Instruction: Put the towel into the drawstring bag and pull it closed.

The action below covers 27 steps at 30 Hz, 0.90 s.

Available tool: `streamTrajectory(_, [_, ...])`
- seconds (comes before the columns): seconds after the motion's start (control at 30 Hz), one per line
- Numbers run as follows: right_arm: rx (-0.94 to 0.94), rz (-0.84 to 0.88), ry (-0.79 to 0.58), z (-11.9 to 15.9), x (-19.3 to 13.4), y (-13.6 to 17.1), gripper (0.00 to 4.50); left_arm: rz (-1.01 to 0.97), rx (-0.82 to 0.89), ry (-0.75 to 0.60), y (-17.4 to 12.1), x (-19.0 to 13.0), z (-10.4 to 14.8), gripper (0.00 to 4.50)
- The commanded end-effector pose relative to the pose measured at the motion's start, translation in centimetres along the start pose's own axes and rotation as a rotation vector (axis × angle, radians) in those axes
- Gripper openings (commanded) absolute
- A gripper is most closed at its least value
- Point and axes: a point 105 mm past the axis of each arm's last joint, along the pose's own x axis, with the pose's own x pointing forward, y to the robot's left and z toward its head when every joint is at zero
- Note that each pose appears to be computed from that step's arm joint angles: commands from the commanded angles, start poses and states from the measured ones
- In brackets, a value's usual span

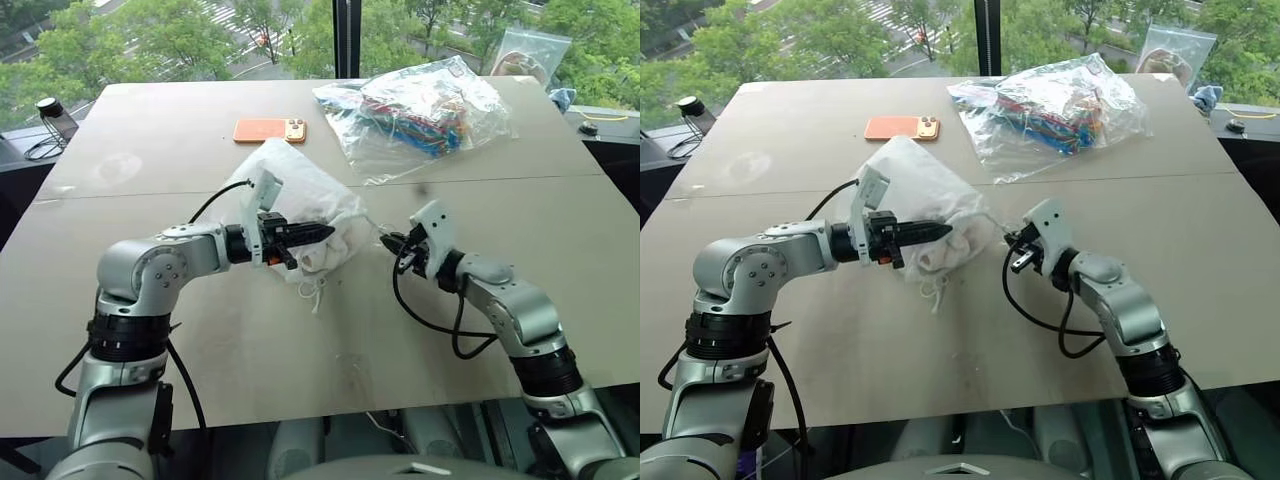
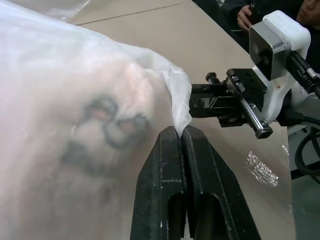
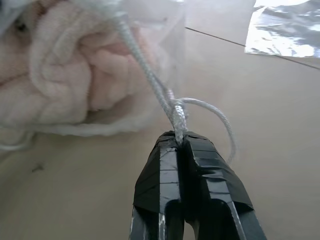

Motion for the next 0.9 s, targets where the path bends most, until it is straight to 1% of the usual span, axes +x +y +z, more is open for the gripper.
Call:
streamTrajectory(0.03, [-0.138,-0.132,0.005,1.5,-1.4,-2.2,0.04,0.002,0.108,-0.036,-0.1,-0.5,2.0,0.0])
streamTrajectory(0.07, [-0.133,-0.134,-0.001,2.0,-1.8,-2.1,0.04,-0.003,0.121,-0.029,0.0,-0.6,2.1,0.0])
streamTrajectory(0.13, [-0.093,-0.085,-0.029,2.9,-2.6,-1.1,0.04,-0.051,0.105,-0.021,-0.3,-0.9,2.1,0.0])
streamTrajectory(0.23, [-0.034,0.041,-0.053,3.7,-3.9,1.4,0.0,-0.052,0.113,-0.092,-0.4,-2.1,3.1,0.83])
streamTrajectory(0.3, [-0.007,0.067,-0.058,3.9,-4.2,2.0,0.0,0.014,0.115,-0.1,0.6,-3.1,2.7,1.76])
streamTrajectory(0.33, [-0.001,0.067,-0.057,3.9,-4.2,2.0,0.0,0.044,0.107,-0.107,1.1,-3.8,2.4,2.13])
streamTrajectory(0.4, [0.004,0.063,-0.052,3.8,-4.2,2.0,0.0,0.058,0.058,-0.088,1.3,-5.3,0.9,3.19])
streamTrajectory(0.43, [0.006,0.061,-0.05,3.8,-4.1,2.0,0.0,0.028,0.04,-0.056,0.7,-5.9,-0.2,3.61])
streamTrajectory(0.5, [0.015,0.06,-0.053,3.8,-4.1,2.1,0.0,-0.001,0.038,0.043,-0.8,-6.8,-3.3,4.45])
streamTrajectory(0.57, [0.023,0.063,-0.055,3.8,-3.9,2.1,0.0,-0.005,0.065,0.122,-1.9,-7.0,-5.8,4.45])
streamTrajectory(0.63, [0.026,0.067,-0.054,3.8,-3.7,2.2,0.0,0.021,0.109,0.157,-2.0,-6.5,-7.5,4.45])
streamTrajectory(0.73, [0.017,0.081,-0.052,3.8,-3.5,2.3,0.0,0.096,0.179,0.147,-1.1,-4.4,-8.6,4.45])
streamTrajectory(0.8, [0.011,0.086,-0.052,3.8,-3.4,2.4,0.0,0.143,0.189,0.137,-0.5,-3.0,-9.0,4.45])
streamTrajectory(0.87, [0.006,0.084,-0.051,3.9,-3.5,2.3,0.0,0.187,0.222,0.146,0.3,-1.9,-9.5,4.45])
streamTrajectory(0.9, [0.003,0.082,-0.05,3.9,-3.5,2.2,0.0,0.188,0.24,0.173,0.4,-1.2,-10.4,4.45])
